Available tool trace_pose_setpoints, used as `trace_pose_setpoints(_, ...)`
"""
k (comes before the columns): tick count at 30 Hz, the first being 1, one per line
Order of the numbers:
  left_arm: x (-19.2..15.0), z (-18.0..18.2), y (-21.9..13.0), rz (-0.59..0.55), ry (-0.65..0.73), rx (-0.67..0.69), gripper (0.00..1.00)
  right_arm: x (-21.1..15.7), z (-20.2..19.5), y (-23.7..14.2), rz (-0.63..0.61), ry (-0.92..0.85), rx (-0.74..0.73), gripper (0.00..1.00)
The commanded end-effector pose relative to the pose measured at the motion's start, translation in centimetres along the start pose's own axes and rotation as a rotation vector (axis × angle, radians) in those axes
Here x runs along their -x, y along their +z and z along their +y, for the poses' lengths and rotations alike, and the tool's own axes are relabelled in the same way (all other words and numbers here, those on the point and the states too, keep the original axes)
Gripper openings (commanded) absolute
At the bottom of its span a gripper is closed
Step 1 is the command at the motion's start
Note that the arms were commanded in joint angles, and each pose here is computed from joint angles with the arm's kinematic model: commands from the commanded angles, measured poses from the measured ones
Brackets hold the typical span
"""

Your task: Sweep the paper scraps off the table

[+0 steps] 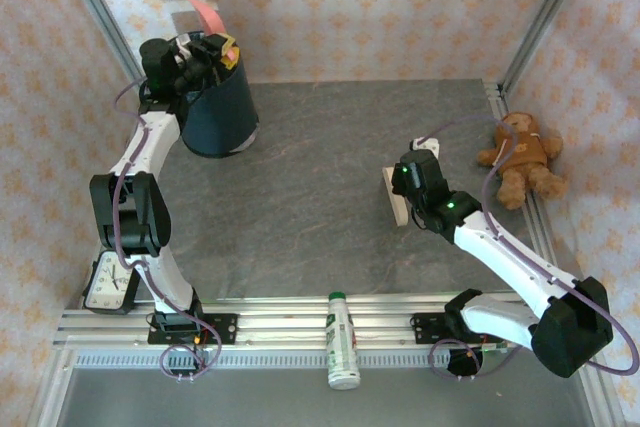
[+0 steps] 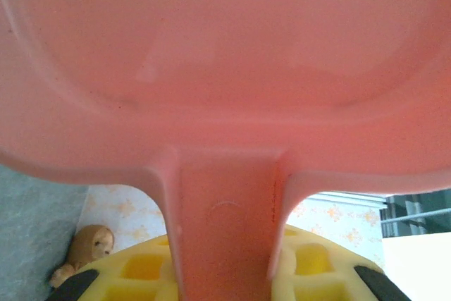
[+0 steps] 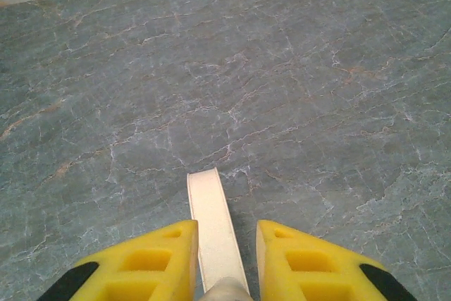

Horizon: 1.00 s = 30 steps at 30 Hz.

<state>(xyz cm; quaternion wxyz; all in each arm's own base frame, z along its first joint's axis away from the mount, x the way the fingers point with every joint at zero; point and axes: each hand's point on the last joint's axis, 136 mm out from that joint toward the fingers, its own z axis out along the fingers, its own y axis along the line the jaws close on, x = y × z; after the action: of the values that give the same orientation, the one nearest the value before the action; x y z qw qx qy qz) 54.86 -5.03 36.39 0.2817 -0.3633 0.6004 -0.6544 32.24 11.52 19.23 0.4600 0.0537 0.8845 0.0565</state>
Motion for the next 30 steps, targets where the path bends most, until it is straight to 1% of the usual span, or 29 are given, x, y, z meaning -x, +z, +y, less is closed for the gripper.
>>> trace_pose_setpoints(1,-1.2,-4.2,-1.3,0.014,0.03,-0.131,0.0,0.9,0.0,-0.1,-0.024,0.029,-0.005,0.0)
trace_pose_setpoints(7,-1.3,-5.1,-1.7,0.025,-0.042,-0.217,0.0,0.9,0.0,0.0,-0.023,0.029,-0.008,0.0)
trace_pose_setpoints(17,-1.4,-5.5,-2.0,0.05,-0.12,-0.293,0.0,0.8,0.1,0.1,-0.02,0.031,-0.004,0.0)
trace_pose_setpoints(25,-1.8,-5.7,-2.1,0.057,-0.086,-0.276,0.0,1.0,0.1,0.0,-0.024,0.036,-0.002,0.0)
trace_pose_setpoints(27,-2.2,-5.9,-2.2,0.062,-0.043,-0.258,0.0,1.0,0.1,-0.1,-0.028,0.039,-0.002,0.0)
trace_pose_setpoints(30,-2.5,-5.3,-2.5,0.027,0.032,-0.177,0.0,1.1,0.0,-0.2,-0.031,0.046,0.0,0.0)
